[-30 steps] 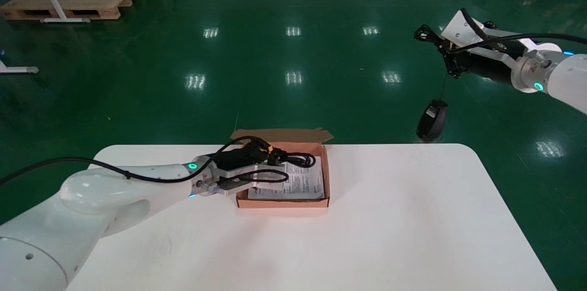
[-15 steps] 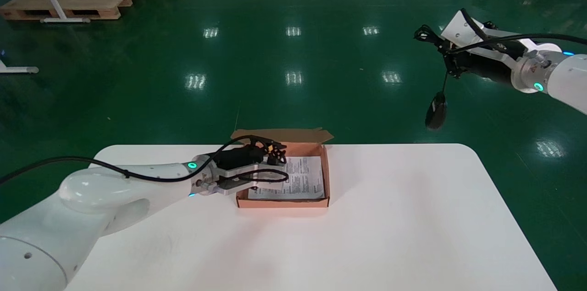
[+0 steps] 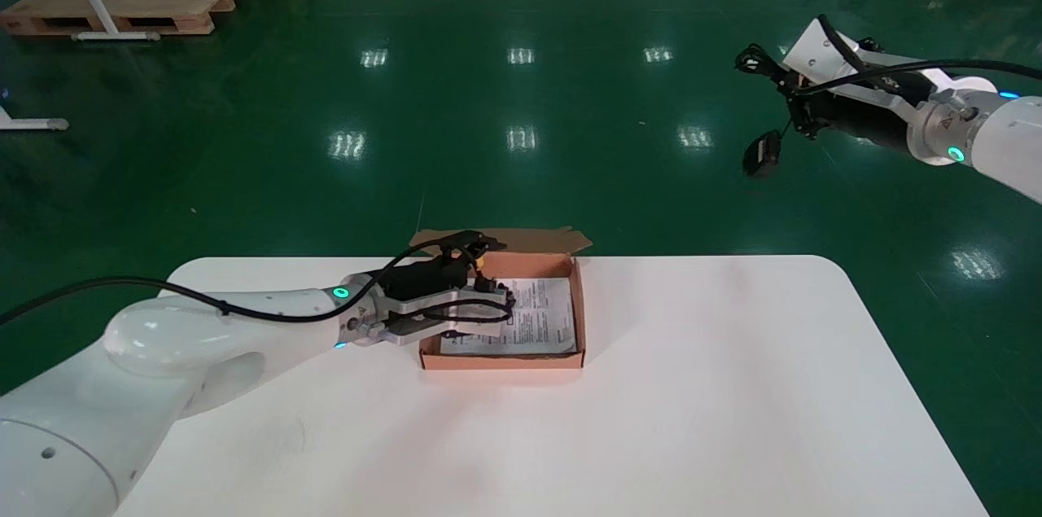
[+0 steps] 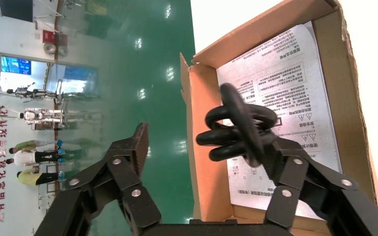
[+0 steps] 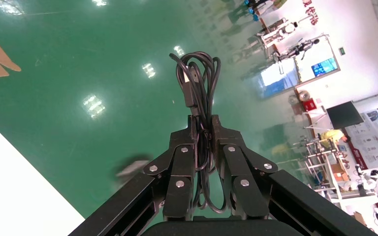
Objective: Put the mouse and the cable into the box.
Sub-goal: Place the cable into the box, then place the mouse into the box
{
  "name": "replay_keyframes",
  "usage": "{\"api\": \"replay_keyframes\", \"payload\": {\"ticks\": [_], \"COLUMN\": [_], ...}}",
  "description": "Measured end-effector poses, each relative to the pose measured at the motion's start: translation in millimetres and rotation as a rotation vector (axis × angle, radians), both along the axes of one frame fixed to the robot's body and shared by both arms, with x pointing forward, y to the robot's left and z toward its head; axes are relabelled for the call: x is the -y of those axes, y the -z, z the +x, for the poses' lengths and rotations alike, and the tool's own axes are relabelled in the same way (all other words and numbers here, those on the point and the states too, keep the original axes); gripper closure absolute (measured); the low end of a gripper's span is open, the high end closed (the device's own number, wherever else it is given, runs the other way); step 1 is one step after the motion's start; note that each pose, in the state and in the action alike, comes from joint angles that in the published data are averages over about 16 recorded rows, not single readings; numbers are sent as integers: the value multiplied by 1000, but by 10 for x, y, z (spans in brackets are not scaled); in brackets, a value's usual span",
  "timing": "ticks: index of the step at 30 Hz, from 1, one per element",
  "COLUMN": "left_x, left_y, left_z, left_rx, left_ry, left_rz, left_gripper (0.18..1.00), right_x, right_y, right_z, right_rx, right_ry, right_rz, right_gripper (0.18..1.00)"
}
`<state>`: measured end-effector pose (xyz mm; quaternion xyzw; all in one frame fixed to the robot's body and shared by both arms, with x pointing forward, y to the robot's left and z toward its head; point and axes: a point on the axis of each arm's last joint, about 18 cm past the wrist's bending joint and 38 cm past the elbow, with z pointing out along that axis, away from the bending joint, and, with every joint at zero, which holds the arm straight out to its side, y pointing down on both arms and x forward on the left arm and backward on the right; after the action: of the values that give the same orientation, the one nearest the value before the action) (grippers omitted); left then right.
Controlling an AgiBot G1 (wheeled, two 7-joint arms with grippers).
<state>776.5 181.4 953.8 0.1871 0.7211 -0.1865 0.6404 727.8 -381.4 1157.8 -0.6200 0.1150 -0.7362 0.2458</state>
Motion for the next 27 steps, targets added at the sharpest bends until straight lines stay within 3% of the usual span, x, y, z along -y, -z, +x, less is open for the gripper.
{"api": "replay_keyframes", "payload": {"ticks": [10,21,27], "left_x": [-168,-306,-533], "left_y": [67,75,-71], "left_z": [93,148,175], "left_rx": [-43,-67,-39], "left_ry": [-114,-201,-267], "left_rz": [-131,-189,-218], "left_gripper": [296,201,186], "right_x": [0,-2,-66], "right_y": [0,2,18], "right_z": [0,1,-2], "right_rx": [0,-1,-9], "right_ry": [0,-1,-24], "right_rz": [0,0,-11], "right_gripper": [950,950,950]}}
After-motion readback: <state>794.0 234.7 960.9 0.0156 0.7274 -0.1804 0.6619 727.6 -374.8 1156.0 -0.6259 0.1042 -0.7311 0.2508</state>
